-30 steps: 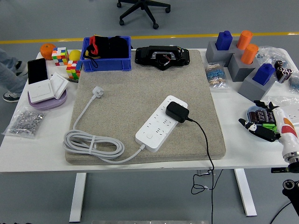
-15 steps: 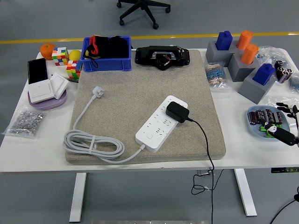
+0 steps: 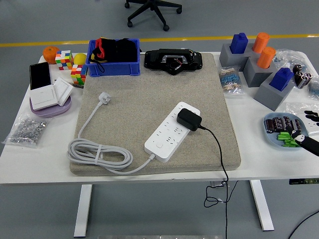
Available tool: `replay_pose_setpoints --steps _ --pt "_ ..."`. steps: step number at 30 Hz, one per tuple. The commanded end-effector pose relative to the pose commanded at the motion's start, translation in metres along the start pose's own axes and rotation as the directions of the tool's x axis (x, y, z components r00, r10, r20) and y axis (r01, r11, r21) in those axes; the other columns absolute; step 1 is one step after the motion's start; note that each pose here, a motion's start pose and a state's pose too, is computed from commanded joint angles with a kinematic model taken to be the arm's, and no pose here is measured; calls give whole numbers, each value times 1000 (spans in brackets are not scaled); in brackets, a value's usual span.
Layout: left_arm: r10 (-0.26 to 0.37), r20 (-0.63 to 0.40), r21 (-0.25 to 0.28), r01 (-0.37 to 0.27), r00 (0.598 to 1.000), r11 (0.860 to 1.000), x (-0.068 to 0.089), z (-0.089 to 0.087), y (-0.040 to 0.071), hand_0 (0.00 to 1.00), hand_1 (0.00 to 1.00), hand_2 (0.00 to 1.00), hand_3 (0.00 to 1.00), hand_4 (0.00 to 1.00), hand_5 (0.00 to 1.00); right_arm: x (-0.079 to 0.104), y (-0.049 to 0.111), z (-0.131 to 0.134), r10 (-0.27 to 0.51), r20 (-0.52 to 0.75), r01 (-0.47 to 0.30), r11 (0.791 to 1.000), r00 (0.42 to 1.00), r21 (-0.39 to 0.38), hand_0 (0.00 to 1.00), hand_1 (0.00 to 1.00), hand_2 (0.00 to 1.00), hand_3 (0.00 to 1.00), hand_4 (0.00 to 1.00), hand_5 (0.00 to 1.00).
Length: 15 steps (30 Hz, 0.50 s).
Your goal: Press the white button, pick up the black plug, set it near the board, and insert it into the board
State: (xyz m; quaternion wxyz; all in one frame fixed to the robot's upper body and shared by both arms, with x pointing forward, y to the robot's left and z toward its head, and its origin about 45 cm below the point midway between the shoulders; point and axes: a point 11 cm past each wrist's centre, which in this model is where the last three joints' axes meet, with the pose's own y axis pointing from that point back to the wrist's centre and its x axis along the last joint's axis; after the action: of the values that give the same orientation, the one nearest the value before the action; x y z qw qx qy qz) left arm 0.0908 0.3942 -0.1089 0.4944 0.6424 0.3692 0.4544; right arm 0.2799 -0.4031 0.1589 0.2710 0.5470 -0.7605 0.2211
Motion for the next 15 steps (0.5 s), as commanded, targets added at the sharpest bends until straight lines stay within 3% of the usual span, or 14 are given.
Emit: replay_pose_setpoints --steps 15 --pt "3 -4 4 -2 1000 1000 1 -2 0 685 677 657 684 562 197 8 1 15 8 -12 -9 995 1000 -95 752 741 687 674 935 353"
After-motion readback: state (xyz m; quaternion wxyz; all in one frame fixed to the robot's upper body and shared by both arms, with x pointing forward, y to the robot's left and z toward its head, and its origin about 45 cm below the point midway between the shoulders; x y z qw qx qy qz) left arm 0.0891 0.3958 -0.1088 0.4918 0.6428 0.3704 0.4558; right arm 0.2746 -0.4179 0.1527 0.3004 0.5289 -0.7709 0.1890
